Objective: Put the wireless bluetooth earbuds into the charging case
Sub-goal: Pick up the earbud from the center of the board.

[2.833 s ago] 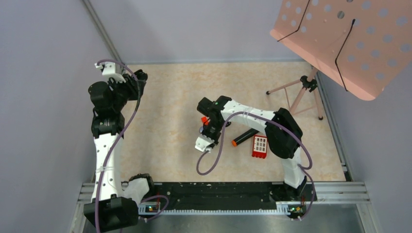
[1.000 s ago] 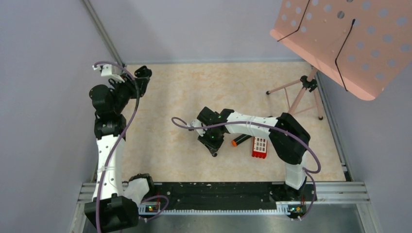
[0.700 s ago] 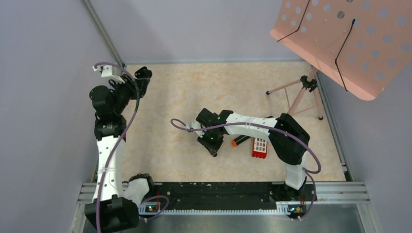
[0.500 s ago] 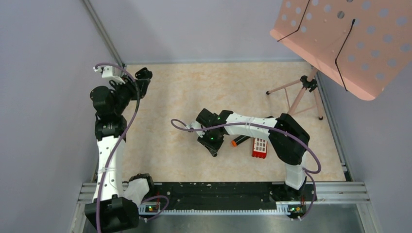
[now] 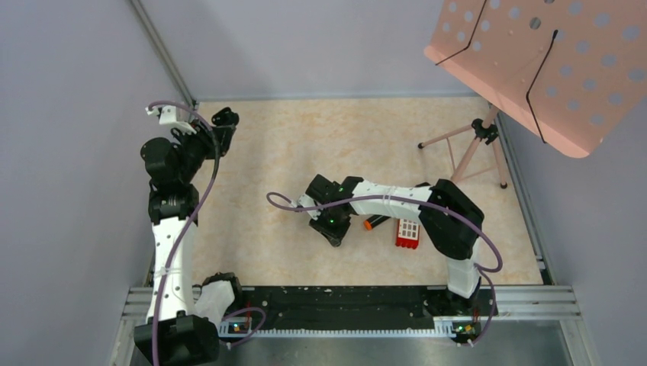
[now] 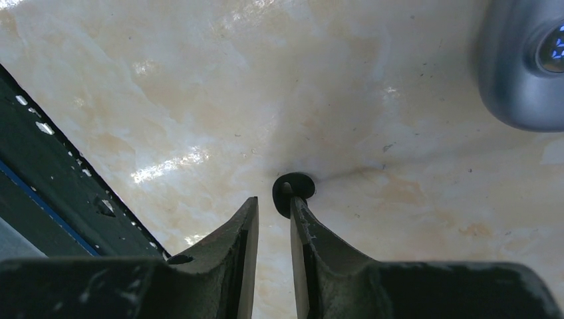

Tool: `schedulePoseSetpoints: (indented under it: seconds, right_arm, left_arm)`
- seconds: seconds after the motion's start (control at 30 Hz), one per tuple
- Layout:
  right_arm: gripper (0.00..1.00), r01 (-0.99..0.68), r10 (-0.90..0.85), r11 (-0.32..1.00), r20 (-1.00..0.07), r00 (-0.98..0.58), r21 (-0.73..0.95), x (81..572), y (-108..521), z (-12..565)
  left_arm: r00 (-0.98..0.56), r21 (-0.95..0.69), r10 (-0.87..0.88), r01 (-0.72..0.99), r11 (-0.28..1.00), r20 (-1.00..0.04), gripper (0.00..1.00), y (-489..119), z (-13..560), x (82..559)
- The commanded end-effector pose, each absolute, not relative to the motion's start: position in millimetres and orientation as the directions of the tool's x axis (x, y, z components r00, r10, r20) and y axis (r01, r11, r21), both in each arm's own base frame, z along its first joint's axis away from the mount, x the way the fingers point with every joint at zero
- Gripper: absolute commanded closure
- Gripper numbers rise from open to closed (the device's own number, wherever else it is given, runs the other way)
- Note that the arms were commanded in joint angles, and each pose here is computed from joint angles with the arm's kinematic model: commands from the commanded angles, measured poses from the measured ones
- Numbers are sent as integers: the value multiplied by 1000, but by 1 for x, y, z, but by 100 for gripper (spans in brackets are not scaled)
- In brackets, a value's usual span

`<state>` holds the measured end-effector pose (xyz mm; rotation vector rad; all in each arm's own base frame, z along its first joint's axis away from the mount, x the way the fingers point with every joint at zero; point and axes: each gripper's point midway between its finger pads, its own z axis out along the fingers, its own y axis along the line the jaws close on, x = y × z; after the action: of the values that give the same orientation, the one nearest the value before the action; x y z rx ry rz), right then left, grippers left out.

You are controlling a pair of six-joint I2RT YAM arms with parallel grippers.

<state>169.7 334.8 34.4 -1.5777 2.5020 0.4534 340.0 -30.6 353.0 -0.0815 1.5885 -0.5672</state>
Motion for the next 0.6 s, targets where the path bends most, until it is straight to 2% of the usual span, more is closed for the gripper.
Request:
schedulePoseSetpoints:
  seconds: [0.0, 0.3, 0.57]
  right_arm:
    - [75, -903, -860, 399, -278, -428, 156, 168, 338, 27]
    - [71, -905, -869, 406, -255, -425, 124, 171, 333, 17]
    - [72, -914, -878, 402, -258, -404, 62, 182, 329, 15]
  left_arm:
    - [-59, -375, -374, 291, 880, -925, 100, -28, 367, 335]
    - [-63, -374, -372, 285, 883, -926, 100, -28, 364, 334]
    - [-62, -378, -376, 283, 882, -924, 100, -28, 363, 334]
